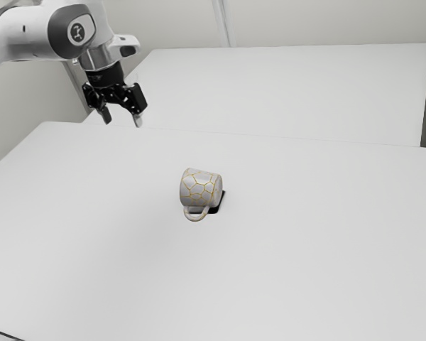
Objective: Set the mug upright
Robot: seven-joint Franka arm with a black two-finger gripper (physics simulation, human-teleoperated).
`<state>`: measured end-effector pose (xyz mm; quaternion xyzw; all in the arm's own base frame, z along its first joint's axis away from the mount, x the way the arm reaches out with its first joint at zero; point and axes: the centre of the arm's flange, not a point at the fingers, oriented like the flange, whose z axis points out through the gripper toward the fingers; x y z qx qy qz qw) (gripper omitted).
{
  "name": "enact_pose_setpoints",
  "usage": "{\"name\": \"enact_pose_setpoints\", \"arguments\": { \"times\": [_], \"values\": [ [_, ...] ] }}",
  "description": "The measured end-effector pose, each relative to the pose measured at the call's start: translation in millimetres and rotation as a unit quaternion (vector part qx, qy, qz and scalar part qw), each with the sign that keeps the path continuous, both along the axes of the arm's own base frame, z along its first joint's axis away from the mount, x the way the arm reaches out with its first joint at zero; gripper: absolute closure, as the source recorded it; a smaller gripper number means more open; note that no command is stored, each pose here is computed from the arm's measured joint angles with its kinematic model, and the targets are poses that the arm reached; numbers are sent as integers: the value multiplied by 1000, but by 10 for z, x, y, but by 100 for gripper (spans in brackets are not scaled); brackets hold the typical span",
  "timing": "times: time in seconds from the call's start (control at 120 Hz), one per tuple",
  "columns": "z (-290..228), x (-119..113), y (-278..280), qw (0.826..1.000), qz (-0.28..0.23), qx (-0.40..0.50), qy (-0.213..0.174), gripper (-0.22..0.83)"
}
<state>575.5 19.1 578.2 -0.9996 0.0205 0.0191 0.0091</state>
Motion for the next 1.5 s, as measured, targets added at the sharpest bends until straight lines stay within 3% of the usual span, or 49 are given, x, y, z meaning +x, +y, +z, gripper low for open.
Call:
{"name": "enact_pose_setpoints", "arguments": {
  "times": [0.125, 0.258, 0.408, 0.575, 1.017, 1.5],
  "values": [
    [4, -15, 103, 1000, -4, -17, -9, 0],
    [-240, -38, 103, 993, 16, -118, 9, 0],
    [-867, -112, 219, 963, 65, -258, 45, 0],
    [-1461, 57, 236, 932, 94, -345, 55, 0],
    [-2309, 502, 368, 911, 110, -398, -3, 0],
    [-2677, 529, 266, 891, 101, -442, -28, 0]
  ]
}}
